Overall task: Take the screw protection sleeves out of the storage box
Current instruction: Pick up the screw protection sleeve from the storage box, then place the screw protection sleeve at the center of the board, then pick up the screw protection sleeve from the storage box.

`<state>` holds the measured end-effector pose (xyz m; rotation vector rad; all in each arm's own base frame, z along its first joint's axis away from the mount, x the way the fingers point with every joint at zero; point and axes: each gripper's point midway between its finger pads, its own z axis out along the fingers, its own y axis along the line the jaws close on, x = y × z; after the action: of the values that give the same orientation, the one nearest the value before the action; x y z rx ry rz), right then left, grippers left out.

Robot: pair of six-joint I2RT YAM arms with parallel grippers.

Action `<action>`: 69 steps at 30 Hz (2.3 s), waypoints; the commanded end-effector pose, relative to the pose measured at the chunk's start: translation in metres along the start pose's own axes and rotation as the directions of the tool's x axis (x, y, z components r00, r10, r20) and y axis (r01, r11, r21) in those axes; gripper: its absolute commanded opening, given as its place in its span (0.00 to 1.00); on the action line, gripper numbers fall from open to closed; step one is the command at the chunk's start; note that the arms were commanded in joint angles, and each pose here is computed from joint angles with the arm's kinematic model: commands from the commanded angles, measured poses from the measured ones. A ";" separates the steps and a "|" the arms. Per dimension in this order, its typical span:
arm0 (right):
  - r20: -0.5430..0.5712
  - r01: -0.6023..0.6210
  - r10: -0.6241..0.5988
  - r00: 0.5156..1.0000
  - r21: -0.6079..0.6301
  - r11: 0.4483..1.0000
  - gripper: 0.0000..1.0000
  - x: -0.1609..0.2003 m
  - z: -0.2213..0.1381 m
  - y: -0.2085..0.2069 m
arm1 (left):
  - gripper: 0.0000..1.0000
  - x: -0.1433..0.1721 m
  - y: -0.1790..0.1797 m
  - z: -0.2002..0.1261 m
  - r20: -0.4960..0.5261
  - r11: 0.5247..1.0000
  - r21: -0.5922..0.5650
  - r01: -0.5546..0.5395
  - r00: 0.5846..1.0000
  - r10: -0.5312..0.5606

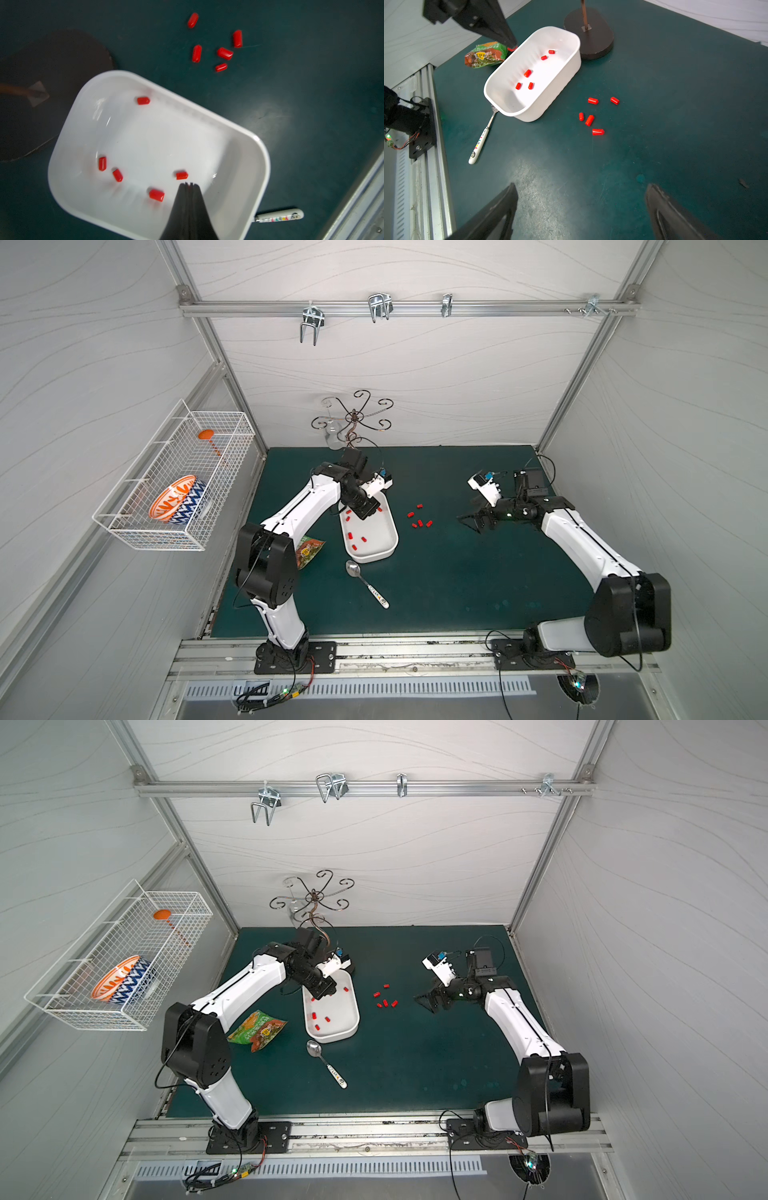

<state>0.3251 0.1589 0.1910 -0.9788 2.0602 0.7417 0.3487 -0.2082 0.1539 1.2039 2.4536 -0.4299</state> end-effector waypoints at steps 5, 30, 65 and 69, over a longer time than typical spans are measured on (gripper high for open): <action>0.092 -0.077 0.066 0.994 0.122 0.990 0.99 -0.013 -0.038 -0.028 | 0.00 -0.045 -0.072 0.041 0.015 0.976 0.140 -0.167 0.986 0.167; 0.082 -0.125 0.111 0.990 0.193 0.973 0.99 -0.006 -0.042 -0.047 | 0.26 -0.070 -0.063 0.162 -0.102 0.971 0.030 -0.236 0.966 0.237; -0.020 0.198 -0.215 0.976 -0.313 0.929 0.99 -0.011 0.064 0.119 | 0.55 0.061 0.010 -0.006 -0.055 0.999 -0.023 -0.032 0.998 0.031; -0.027 0.204 -0.221 0.975 -0.295 0.934 0.99 -0.011 0.064 0.116 | 0.56 0.069 0.019 -0.003 -0.123 0.994 -0.045 -0.102 0.988 0.096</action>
<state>0.2542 0.2694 0.1741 -1.3944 1.9310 0.9278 0.3220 -0.1567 0.1238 1.2527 2.5006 -0.3514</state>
